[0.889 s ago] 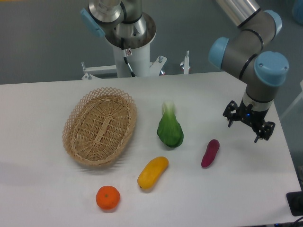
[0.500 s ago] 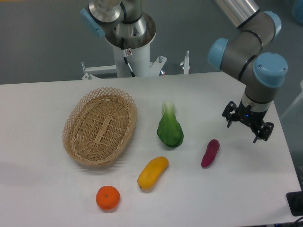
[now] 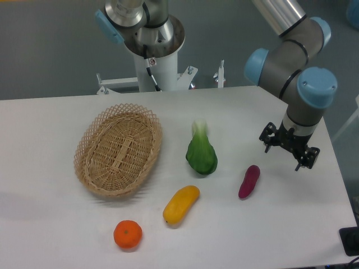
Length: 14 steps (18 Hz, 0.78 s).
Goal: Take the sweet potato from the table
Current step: 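Lower the open gripper down over the purple sweet potato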
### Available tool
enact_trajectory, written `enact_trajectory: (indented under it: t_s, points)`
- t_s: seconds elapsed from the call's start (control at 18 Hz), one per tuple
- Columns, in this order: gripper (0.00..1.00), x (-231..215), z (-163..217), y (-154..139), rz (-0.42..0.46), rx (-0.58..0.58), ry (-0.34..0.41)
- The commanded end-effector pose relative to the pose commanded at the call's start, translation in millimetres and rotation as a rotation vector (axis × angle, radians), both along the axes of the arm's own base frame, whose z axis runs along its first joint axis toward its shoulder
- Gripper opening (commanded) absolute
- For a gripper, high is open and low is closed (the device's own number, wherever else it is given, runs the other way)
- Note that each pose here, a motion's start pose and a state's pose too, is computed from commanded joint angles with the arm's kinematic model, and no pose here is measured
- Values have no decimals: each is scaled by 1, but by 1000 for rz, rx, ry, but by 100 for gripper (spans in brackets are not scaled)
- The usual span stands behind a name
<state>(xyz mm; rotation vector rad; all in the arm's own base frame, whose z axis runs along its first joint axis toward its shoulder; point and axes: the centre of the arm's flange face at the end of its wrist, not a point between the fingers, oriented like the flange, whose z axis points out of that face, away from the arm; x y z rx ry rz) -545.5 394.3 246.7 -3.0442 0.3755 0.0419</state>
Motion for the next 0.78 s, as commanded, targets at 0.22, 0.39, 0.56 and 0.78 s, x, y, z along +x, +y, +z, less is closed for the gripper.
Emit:
enact_trajectory:
  t_s: [0.22,0.39,0.56,0.78]
  points:
    - [100,0,-21,19,46,2,-4]
    - [100,2,-31,24,37,-2,-14]
    - [100,10,-43,31,24,-10,-31]
    - [100,18,-56,38,23,-19,-51]
